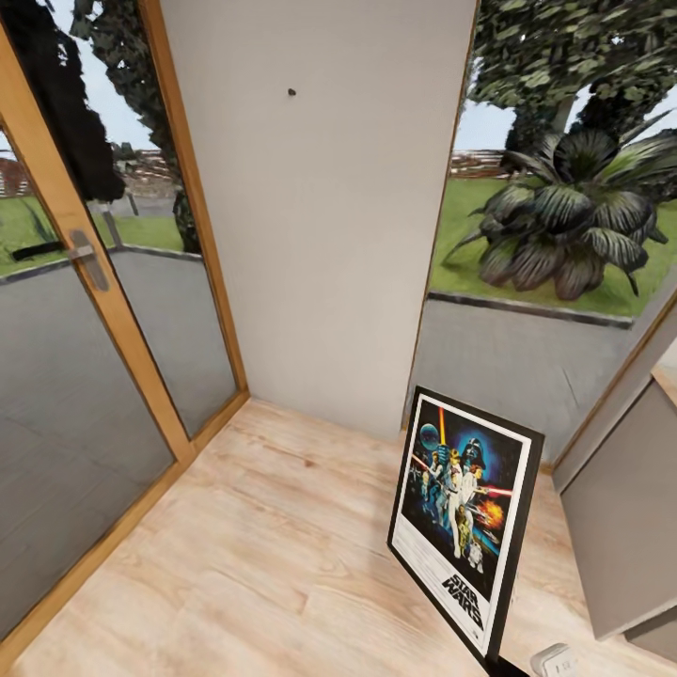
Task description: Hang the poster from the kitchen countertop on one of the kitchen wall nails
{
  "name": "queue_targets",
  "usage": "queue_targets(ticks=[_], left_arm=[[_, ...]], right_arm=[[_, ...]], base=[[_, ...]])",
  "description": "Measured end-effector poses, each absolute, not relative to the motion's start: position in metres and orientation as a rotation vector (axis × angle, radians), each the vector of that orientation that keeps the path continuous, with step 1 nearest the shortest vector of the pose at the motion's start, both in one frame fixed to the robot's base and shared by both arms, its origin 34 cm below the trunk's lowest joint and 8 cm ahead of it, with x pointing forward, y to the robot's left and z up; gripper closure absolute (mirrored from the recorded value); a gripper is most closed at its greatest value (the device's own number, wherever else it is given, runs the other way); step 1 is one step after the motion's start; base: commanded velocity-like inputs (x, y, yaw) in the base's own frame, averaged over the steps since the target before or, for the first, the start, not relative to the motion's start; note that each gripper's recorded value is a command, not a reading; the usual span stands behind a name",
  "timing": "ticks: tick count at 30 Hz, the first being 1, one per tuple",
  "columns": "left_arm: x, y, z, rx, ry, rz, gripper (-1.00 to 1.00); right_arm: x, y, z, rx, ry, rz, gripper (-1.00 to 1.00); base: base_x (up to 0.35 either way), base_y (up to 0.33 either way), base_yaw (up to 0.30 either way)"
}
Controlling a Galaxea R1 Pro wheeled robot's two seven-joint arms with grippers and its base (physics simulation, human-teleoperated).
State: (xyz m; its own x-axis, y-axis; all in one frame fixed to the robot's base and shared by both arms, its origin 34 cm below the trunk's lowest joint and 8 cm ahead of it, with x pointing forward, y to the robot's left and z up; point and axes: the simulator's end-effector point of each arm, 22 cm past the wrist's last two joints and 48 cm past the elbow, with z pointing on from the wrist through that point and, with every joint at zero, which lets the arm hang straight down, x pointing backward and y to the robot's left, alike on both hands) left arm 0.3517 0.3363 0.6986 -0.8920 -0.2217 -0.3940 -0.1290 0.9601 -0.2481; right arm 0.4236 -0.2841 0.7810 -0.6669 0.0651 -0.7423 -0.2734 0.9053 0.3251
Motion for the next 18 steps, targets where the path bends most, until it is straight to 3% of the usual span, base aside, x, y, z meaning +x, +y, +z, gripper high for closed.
queue_targets(ticks=[14,18], left_arm=[[0.3517,0.3376,0.6987,-0.251,2.683,-0.298,-1.0],[0.3523,0.338,0.699,-0.25,2.682,-0.297,-1.0]], right_arm=[[0.4236,-0.2838,0.781,-0.149,2.244,0.531,1.0],[0.424,-0.2836,0.7814,-0.149,2.242,0.531,1.0]], base=[[0.274,0.24,-0.001],[0.128,0.135,-0.1]])
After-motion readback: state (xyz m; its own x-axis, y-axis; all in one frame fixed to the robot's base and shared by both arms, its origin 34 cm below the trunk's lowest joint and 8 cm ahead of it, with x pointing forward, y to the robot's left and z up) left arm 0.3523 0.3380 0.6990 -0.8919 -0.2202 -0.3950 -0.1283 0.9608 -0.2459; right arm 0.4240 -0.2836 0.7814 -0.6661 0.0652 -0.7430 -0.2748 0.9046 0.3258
